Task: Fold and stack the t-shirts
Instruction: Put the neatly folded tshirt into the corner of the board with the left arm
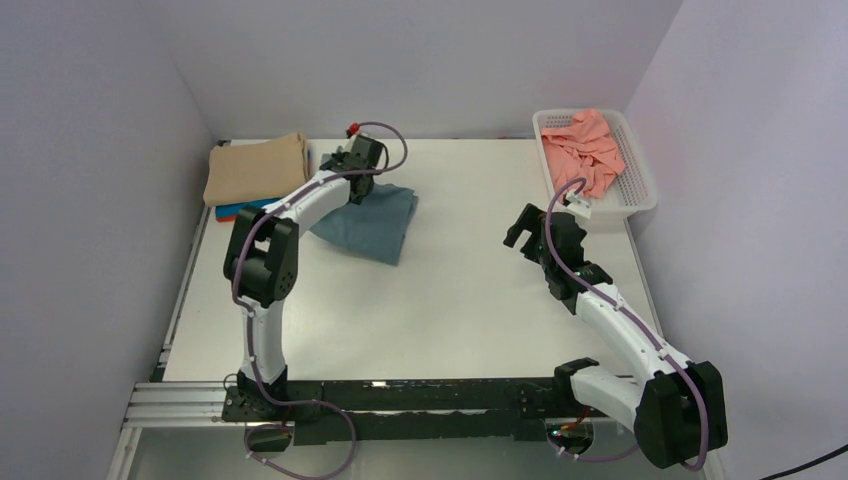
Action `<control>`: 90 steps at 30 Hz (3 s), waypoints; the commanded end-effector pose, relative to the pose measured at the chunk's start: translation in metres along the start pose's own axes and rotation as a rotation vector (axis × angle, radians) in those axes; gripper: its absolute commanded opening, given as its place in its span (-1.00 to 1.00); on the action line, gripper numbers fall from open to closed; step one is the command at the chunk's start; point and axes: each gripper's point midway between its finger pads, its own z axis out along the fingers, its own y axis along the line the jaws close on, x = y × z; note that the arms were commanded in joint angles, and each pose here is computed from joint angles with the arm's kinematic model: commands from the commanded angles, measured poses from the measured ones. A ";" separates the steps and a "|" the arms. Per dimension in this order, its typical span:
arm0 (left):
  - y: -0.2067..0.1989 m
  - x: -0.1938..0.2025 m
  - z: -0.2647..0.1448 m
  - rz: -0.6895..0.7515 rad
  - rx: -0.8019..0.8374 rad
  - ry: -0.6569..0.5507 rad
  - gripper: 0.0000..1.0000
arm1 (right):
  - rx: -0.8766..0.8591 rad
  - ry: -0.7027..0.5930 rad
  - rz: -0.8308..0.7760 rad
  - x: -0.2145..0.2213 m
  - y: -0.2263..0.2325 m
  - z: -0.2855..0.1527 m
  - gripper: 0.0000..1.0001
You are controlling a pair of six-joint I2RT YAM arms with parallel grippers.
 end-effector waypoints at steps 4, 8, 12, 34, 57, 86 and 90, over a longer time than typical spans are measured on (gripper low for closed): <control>0.086 -0.092 0.018 0.063 -0.192 -0.203 -1.00 | 0.029 -0.071 -0.029 -0.017 -0.004 0.004 1.00; 0.109 -0.111 0.019 0.038 -0.195 -0.221 -1.00 | 0.062 -0.063 -0.041 -0.016 -0.009 0.006 1.00; 0.137 -0.128 0.011 0.026 -0.245 -0.247 -1.00 | 0.073 -0.055 -0.065 -0.016 -0.011 0.006 1.00; 0.182 -0.194 -0.066 -0.064 -0.057 -0.413 -1.00 | 0.120 -0.069 -0.056 -0.017 -0.020 0.005 1.00; 0.222 -0.185 -0.034 -0.117 -0.122 -0.358 -1.00 | 0.149 -0.050 -0.062 -0.013 -0.024 0.009 1.00; 0.296 -0.106 0.113 -0.335 -0.132 -0.213 0.99 | 0.190 0.009 -0.077 -0.006 -0.028 0.012 1.00; 0.284 -0.115 0.086 -0.403 -0.023 -0.258 0.99 | 0.171 0.006 -0.072 -0.006 -0.026 0.008 1.00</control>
